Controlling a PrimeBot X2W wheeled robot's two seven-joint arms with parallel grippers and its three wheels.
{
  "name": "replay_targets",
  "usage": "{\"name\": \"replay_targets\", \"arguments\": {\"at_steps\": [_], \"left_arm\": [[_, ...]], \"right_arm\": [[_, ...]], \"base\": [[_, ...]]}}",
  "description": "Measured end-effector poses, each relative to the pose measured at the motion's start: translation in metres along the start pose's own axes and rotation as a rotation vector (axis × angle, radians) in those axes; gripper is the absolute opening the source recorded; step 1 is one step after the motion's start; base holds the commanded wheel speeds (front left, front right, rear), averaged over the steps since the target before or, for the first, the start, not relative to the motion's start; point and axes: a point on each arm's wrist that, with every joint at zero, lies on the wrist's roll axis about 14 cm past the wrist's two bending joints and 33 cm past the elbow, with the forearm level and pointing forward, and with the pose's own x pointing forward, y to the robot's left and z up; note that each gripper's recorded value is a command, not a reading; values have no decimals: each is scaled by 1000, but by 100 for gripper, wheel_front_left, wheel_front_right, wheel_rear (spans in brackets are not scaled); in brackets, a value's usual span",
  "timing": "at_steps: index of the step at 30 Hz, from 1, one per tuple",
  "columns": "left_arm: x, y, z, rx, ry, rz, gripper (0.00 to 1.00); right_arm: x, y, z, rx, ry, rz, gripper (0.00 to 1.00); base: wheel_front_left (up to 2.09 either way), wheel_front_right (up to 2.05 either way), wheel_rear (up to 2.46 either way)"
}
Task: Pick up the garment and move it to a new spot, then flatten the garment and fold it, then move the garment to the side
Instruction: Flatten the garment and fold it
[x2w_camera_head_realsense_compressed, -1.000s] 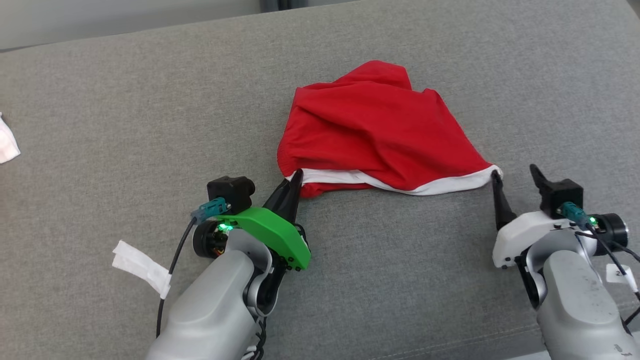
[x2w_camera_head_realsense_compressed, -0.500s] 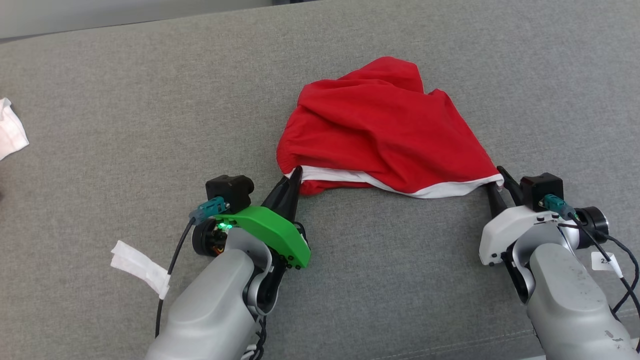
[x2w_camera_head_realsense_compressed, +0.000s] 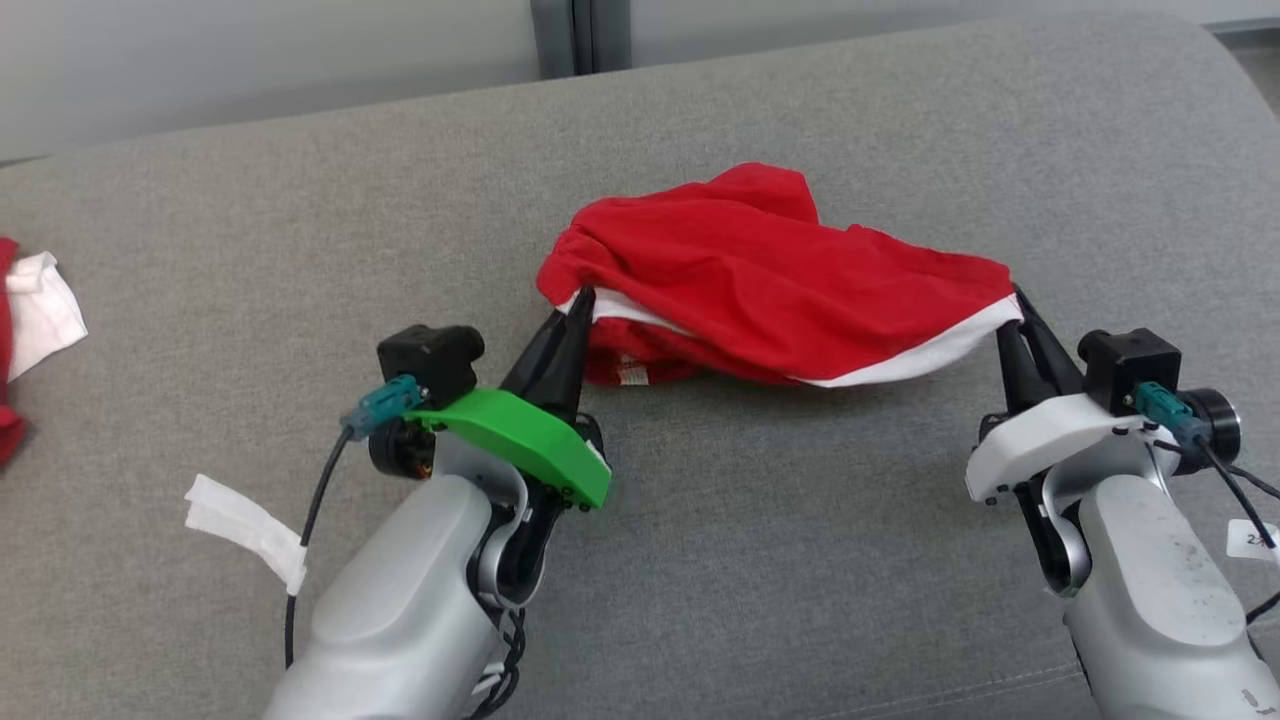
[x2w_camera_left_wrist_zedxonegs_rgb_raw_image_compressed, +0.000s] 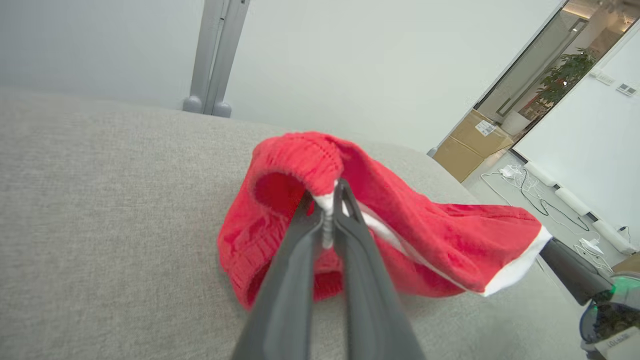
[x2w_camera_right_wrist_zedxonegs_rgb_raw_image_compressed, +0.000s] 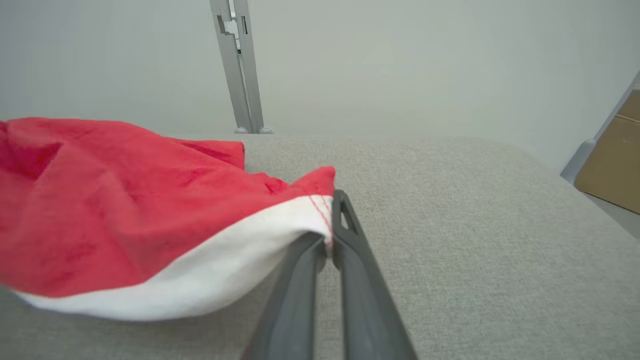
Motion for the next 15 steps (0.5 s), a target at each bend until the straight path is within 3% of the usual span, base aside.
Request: {"name": "replay_targets", "arguments": {"at_steps": [8, 15], "left_arm": [[-22, -64, 114, 100, -305, -183, 0], [-83, -149, 216, 279, -547, -383, 0]], "right_arm": [[-32, 2, 115, -78, -336, 36, 0], [-99, 21, 236, -131, -662, 69, 0]], "base": [[0, 0, 0], [0, 0, 0]]}}
